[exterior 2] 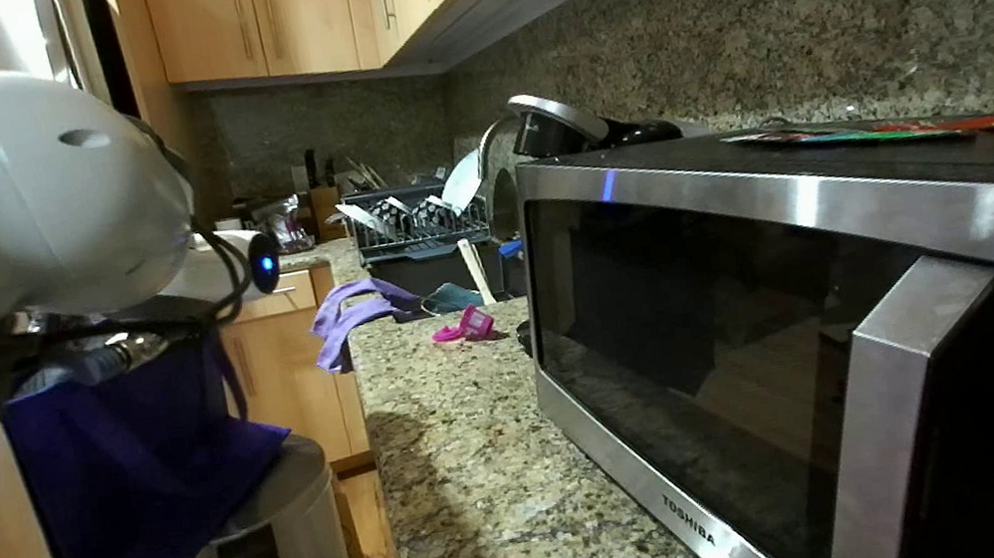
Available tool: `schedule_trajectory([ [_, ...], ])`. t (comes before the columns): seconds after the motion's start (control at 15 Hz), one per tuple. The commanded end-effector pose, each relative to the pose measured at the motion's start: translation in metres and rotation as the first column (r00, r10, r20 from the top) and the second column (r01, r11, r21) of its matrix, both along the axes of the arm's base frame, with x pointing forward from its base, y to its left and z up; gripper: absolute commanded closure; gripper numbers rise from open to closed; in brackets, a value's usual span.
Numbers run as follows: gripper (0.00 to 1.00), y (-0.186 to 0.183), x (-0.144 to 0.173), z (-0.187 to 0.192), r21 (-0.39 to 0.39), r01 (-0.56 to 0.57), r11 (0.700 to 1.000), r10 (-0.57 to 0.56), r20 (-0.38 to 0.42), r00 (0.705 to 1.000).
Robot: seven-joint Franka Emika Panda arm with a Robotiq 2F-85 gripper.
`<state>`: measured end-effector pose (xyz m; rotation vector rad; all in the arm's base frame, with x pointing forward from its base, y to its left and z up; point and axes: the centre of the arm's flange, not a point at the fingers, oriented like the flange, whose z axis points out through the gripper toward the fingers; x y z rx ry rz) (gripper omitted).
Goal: Pick the plastic bag from the counter and put it inside the blue bag
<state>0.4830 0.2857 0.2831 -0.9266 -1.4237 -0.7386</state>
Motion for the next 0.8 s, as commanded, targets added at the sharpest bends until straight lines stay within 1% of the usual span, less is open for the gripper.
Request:
schedule_trajectory([
  [0.0, 0.92, 0.021, 0.004, 0.000, 0.062, -0.051, 0.997, 0.041, 0.152, 0.987],
  [0.13, 0.92, 0.027, 0.007, -0.009, 0.061, -0.046, 0.997, 0.032, 0.207, 0.978],
  [0.27, 0.92, 0.028, 0.013, -0.020, 0.043, -0.024, 0.999, 0.013, 0.242, 0.970],
  [0.33, 0.92, 0.027, 0.017, -0.026, 0.030, -0.013, 0.999, 0.005, 0.245, 0.970],
  [0.4, 0.67, 0.025, 0.023, -0.031, 0.034, 0.003, 0.999, -0.011, 0.242, 0.970],
  [0.47, 0.66, 0.022, 0.031, -0.037, 0.029, 0.020, 0.999, -0.027, 0.233, 0.972],
  [0.73, 0.41, 0.015, 0.052, -0.053, 0.011, 0.072, 0.997, -0.073, 0.222, 0.972],
])
